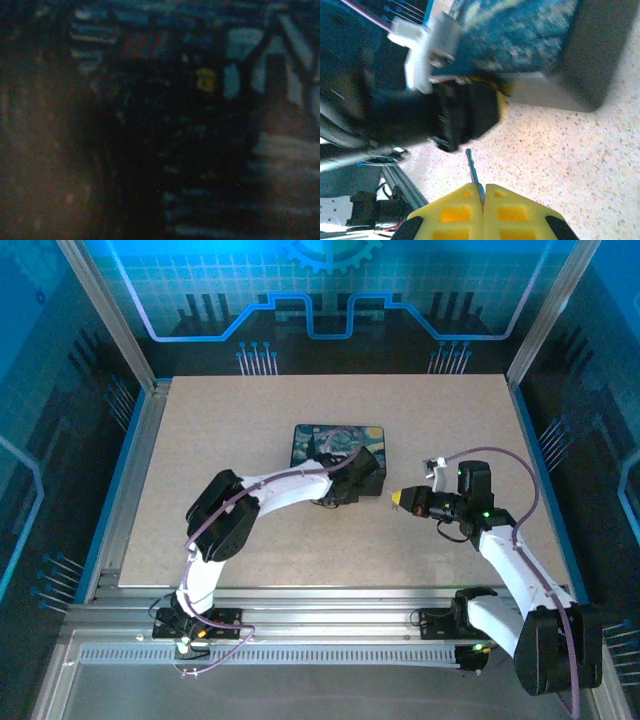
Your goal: Unlock the padlock with the key
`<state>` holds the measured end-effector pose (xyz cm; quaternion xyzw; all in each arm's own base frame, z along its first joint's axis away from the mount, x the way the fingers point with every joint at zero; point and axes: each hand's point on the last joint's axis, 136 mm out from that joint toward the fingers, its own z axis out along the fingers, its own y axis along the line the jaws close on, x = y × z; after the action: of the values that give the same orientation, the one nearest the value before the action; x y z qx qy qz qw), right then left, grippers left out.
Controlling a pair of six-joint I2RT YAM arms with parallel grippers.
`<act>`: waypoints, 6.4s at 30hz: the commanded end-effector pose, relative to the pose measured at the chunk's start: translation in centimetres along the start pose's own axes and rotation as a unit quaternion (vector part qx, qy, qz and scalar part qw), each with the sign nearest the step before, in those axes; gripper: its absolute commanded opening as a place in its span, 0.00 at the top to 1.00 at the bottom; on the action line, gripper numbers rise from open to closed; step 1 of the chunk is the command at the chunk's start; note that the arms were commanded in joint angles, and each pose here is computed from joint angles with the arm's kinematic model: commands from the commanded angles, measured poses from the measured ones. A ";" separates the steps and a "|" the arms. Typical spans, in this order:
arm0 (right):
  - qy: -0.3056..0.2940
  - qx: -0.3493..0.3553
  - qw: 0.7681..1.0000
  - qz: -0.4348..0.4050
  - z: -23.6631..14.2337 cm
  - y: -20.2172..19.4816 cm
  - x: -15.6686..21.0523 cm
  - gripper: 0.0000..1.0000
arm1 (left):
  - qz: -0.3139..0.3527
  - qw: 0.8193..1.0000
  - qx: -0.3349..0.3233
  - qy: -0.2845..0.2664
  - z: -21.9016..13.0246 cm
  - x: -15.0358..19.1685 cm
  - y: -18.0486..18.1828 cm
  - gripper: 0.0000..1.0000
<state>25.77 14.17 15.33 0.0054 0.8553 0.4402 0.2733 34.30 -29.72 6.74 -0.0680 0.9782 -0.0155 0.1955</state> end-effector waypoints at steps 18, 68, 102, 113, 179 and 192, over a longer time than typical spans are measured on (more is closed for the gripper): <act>0.032 -0.057 0.992 -0.105 -1.7 8.0 2.3 1.00 | -0.064 0.958 0.114 0.256 -16.2 -1.3 1.2 0.91; 0.030 -0.001 0.995 -0.100 -1.6 10.0 1.0 1.00 | 0.333 0.932 0.139 -0.040 -15.4 -9.4 3.9 0.43; 0.108 -0.061 0.990 -0.063 -0.7 11.3 -0.6 1.00 | 0.799 0.472 0.353 -0.115 -14.5 -4.1 1.0 0.42; 0.117 -0.062 0.990 -0.056 -0.3 10.9 -0.9 1.00 | 0.806 0.456 0.367 -0.091 -12.6 -3.0 0.7 0.47; 0.095 -0.070 0.991 -0.068 0.2 9.6 -4.9 1.00 | 0.733 0.533 0.388 -0.170 -14.1 -6.2 -4.1 0.57; 0.093 -0.072 0.991 -0.070 -0.3 9.2 -4.4 1.00 | 0.696 0.569 0.414 -0.145 -14.0 -6.6 -5.8 0.36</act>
<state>27.82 18.82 23.78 -0.1073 0.8496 0.4692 0.2156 36.50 -33.90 22.32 0.7282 0.5631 -0.2386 0.3096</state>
